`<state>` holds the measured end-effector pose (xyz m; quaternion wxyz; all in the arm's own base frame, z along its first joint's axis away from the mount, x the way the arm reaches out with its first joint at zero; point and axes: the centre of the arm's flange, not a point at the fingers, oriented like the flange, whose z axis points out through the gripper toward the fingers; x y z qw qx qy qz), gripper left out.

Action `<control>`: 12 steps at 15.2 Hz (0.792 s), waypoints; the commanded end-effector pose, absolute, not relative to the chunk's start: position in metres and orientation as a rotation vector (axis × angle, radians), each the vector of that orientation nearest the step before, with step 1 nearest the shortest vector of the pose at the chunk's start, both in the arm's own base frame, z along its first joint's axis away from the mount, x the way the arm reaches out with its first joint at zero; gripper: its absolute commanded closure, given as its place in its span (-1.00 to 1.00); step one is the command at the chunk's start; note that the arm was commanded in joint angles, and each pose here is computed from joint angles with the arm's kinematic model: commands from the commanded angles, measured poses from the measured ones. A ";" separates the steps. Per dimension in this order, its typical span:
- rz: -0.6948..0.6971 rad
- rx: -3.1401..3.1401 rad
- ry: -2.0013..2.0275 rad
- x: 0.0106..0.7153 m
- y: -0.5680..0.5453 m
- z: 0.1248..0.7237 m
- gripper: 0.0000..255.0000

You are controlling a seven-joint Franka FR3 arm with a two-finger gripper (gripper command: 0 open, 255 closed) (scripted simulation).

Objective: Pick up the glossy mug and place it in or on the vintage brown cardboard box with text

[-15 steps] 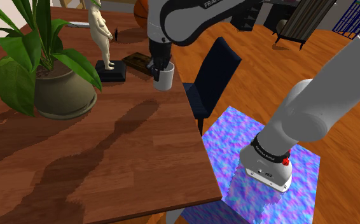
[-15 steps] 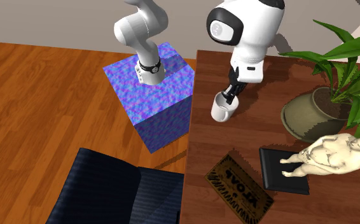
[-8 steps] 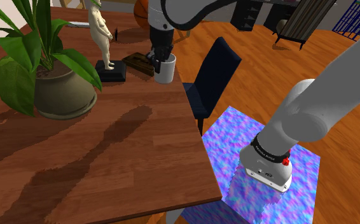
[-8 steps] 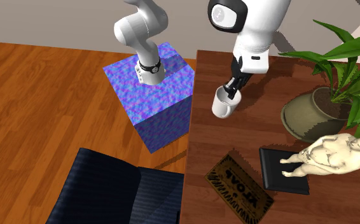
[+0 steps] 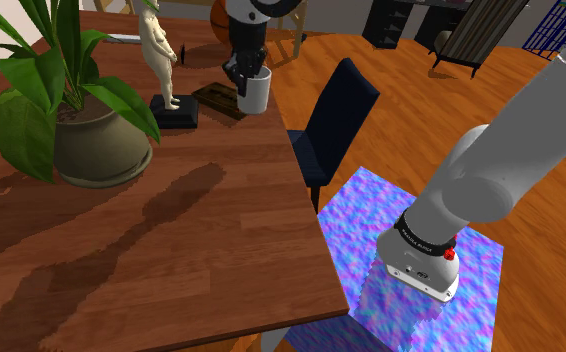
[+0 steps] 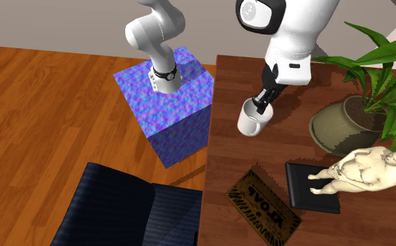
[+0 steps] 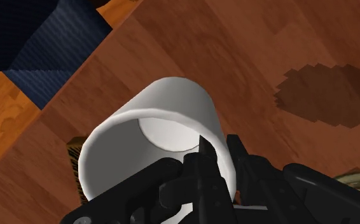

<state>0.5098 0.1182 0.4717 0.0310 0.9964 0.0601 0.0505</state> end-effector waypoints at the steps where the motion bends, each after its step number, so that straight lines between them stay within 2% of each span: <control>1: 0.156 3.070 0.185 0.533 0.107 0.474 1.00; 12: 0.156 3.070 0.185 0.664 0.045 0.486 1.00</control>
